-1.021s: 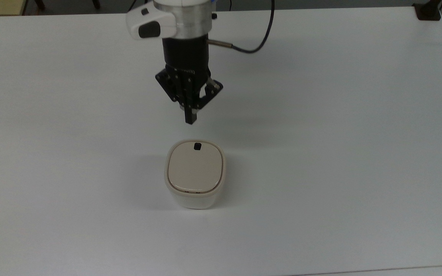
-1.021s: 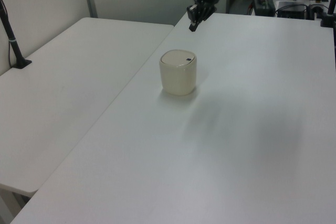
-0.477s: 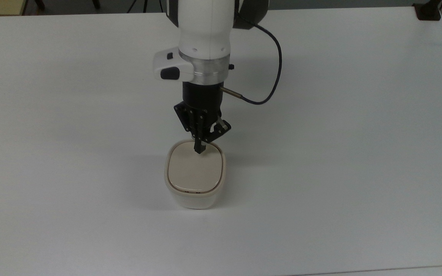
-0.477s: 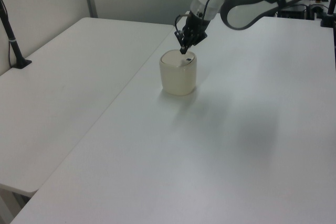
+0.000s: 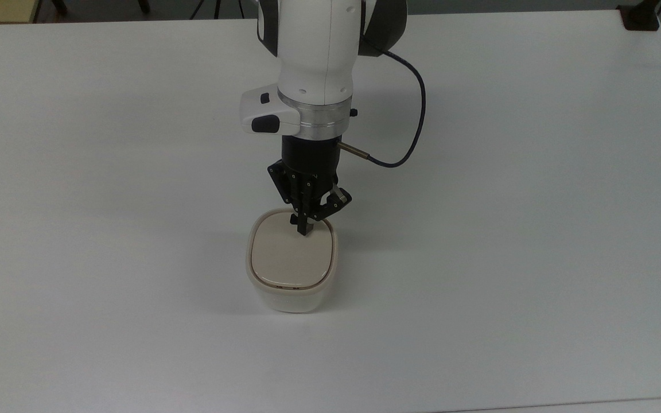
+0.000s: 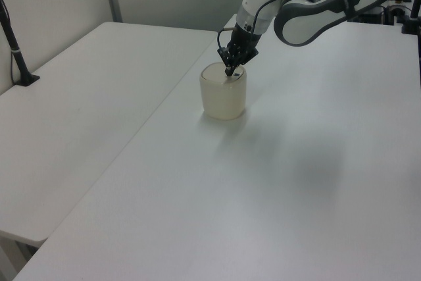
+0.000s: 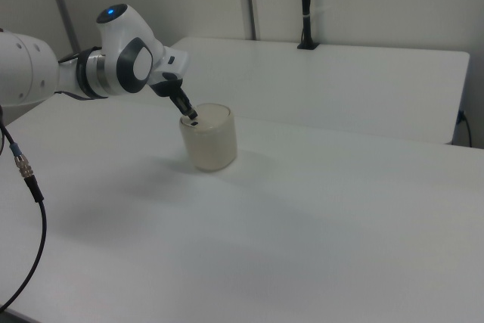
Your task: Open the trash bin
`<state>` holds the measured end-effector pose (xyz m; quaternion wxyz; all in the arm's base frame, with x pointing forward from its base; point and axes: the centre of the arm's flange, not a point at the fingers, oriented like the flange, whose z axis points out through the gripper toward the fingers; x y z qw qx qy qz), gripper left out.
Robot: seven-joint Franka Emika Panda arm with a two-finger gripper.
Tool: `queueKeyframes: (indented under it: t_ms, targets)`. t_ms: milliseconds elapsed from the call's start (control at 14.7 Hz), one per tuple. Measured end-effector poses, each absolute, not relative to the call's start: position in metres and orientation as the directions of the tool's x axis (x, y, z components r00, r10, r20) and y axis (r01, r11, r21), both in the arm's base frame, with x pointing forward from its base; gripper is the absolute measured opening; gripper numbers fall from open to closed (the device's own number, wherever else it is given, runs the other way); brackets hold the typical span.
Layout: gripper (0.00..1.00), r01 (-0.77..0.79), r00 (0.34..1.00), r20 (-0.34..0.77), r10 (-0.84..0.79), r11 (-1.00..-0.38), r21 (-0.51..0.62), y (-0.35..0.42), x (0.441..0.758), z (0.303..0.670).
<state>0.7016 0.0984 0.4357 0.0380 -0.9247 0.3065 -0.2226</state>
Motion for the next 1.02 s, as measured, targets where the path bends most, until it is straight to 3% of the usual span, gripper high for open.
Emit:
queueKeyframes:
  t_ms: [477, 1021]
  targets:
    - [0.01, -0.545, 0.718, 0.409, -0.563, -0.82, -0.173, 0.0996, 0.7002, 0.4297]
    - [0.01, -0.577, 0.678, 0.453, -0.579, -0.801, -0.159, 0.1025, 0.698, 0.4353]
